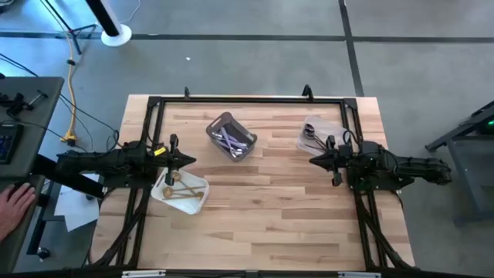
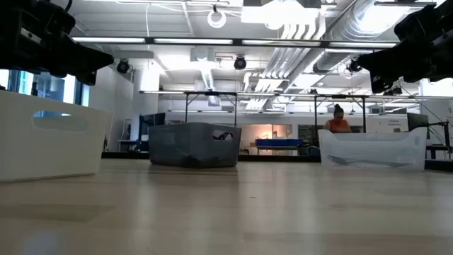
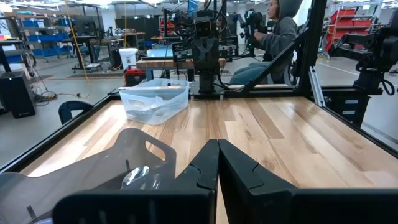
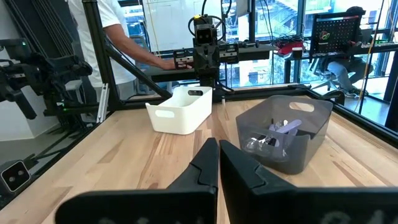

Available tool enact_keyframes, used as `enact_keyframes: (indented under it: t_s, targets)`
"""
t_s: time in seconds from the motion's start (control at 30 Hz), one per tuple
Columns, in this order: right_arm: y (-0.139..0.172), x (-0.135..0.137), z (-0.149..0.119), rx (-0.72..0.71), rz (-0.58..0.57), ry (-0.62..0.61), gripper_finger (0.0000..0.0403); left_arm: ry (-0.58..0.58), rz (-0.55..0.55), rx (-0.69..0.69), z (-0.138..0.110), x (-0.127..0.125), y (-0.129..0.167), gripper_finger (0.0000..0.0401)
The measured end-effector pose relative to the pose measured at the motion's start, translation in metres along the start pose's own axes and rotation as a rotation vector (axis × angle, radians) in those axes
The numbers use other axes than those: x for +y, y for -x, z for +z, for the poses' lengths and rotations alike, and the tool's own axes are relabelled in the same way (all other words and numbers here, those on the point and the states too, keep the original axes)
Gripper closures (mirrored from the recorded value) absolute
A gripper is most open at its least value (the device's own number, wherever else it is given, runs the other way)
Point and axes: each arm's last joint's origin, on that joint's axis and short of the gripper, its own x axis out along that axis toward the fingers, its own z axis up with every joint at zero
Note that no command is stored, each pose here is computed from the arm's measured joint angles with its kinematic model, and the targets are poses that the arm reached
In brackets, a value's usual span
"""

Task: Sort silverware by color (type)
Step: Return to Home Position

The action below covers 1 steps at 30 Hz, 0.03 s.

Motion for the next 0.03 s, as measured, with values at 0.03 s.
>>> enact_keyframes:
  t_s: [0.03]
  targets:
    - [0.0000, 0.0000, 0.0000, 0.000, 0.000, 0.000, 0.0402, 0.000, 0.000, 0.000, 0.0000, 0.0000, 0.0000, 0.0400]
